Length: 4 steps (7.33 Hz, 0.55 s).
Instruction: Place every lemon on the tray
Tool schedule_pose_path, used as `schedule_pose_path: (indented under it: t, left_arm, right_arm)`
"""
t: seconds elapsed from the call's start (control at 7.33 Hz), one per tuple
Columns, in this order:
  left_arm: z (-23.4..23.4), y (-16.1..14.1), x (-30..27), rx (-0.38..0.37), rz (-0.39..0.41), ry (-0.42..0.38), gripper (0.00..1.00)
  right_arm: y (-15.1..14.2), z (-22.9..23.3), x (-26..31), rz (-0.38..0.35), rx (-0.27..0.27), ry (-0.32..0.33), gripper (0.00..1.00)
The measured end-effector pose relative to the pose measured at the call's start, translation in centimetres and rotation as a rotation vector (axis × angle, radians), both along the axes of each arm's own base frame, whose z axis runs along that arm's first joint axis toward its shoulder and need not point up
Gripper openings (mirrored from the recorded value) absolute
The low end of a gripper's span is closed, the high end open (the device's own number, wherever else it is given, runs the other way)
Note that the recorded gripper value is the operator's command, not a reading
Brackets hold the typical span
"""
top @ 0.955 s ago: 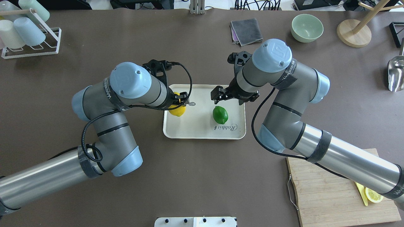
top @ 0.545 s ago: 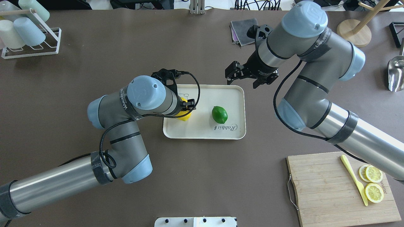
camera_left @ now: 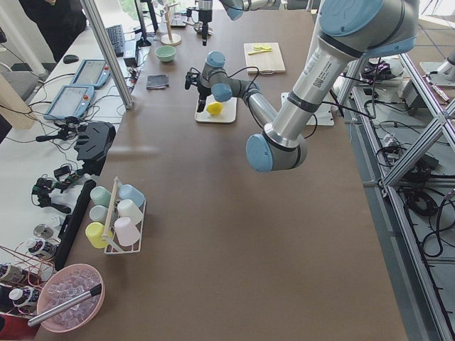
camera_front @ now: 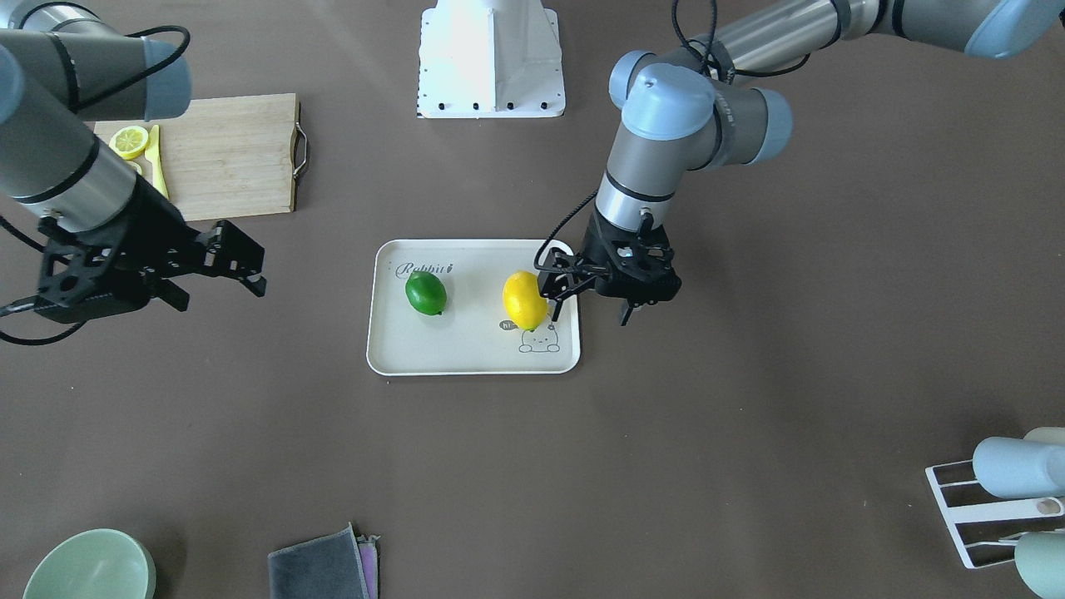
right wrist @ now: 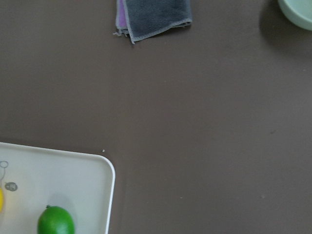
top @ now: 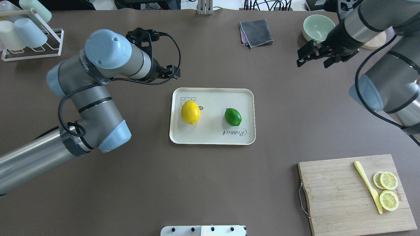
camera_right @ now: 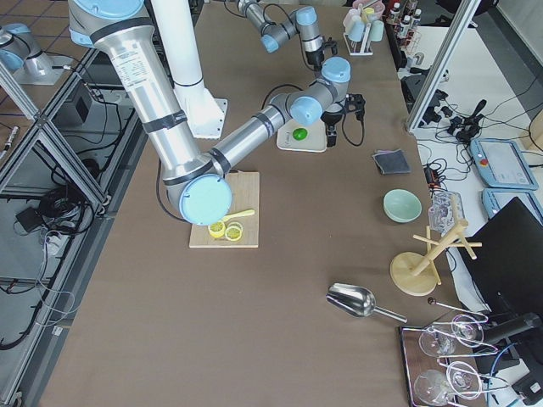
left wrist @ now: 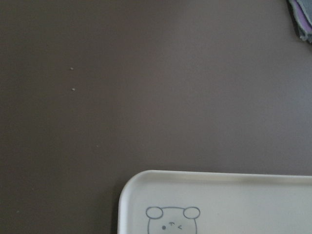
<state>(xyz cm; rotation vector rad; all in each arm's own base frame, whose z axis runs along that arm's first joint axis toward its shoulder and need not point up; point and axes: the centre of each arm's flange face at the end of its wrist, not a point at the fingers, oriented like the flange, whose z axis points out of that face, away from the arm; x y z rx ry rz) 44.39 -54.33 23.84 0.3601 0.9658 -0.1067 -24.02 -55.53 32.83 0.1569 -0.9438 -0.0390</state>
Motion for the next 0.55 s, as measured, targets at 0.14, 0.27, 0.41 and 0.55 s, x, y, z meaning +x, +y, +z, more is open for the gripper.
schedule_pose_path:
  t: [0.14, 0.27, 0.41, 0.55]
  left_arm:
    - [2.9, -1.0, -5.4, 0.065, 0.028, -0.041, 0.98]
    - [6.4, -0.9, -10.6, 0.113, 0.034, -0.085, 0.98]
    - [10.4, -0.3, -15.3, 0.129, 0.016, -0.120, 0.98]
    - [14.8, 0.2, -18.9, 0.124, -0.007, -0.150, 0.98]
  right_arm:
    - [0.8, 3.6, 3.0, 0.007, 0.038, 0.048, 1.00]
    - [1.4, 6.2, 4.9, 0.028, 0.064, 0.086, 1.00]
    - [1.8, 8.2, 6.5, 0.048, 0.062, 0.111, 1.00]
    - [2.2, 10.1, 8.2, 0.067, 0.037, 0.133, 1.00]
